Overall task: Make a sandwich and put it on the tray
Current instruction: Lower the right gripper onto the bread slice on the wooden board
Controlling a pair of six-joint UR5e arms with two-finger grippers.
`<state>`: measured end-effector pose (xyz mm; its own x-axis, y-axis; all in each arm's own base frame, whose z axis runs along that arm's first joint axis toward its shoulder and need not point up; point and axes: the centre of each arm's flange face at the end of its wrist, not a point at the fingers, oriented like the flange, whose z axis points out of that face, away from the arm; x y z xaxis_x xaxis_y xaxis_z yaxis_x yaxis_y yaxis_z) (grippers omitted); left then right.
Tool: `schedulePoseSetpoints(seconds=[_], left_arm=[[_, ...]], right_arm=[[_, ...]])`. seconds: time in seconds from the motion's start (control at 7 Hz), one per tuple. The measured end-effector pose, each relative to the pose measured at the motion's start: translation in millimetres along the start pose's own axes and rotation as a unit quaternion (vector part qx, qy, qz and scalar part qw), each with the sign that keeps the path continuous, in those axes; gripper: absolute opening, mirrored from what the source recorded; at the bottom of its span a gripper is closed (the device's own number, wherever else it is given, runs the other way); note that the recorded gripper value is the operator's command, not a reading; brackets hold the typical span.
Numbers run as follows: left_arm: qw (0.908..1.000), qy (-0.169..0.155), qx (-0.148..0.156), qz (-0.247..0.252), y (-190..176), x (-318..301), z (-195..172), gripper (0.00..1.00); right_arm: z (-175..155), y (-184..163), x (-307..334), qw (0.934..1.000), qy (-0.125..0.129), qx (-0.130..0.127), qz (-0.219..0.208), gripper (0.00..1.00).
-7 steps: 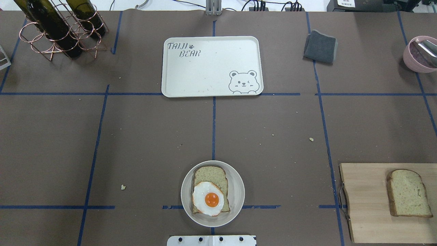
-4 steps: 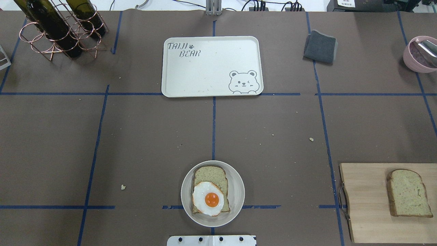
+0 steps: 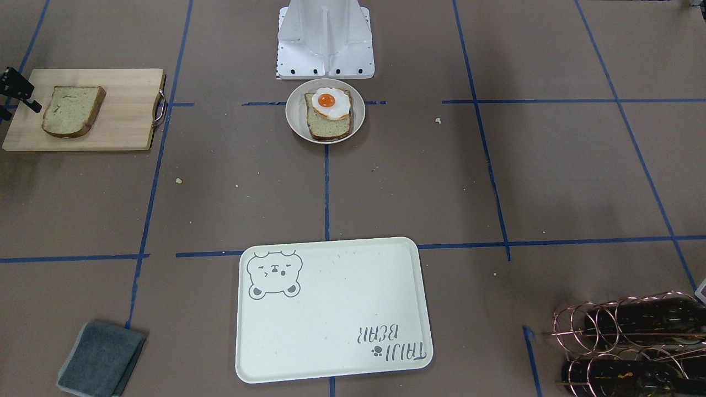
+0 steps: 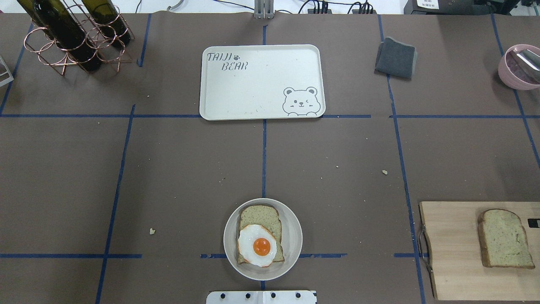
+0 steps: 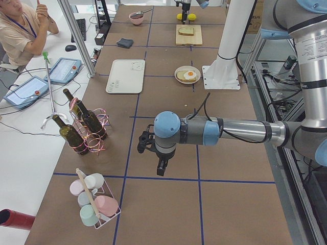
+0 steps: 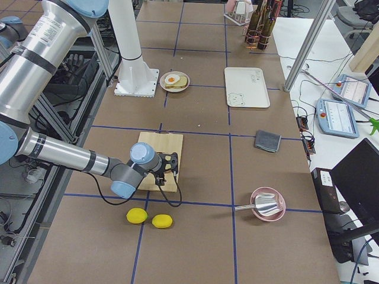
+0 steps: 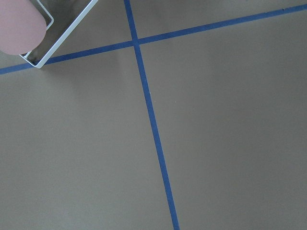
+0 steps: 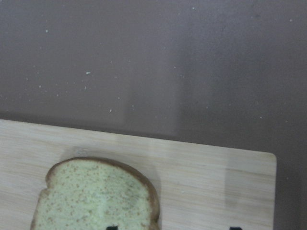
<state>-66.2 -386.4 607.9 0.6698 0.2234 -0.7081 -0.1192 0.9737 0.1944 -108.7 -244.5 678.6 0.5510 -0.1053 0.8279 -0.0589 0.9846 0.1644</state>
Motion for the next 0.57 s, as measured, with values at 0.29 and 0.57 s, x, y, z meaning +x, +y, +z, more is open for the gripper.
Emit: schedulePoseSetpoints(seconds=[0.29, 0.57], left_arm=[[1.0000, 0.000, 0.001, 0.001, -0.8, 0.4, -0.5, 1.00], [1.0000, 0.000, 0.001, 0.001, -1.4, 0.7, -0.8, 1.00]], right_arm=[[8.2, 8.0, -3.5, 0.9998, 0.004, -0.014, -0.010, 0.70], [14.8, 12.8, -7.7, 0.9995, 0.005, -0.025, -0.020, 0.66]])
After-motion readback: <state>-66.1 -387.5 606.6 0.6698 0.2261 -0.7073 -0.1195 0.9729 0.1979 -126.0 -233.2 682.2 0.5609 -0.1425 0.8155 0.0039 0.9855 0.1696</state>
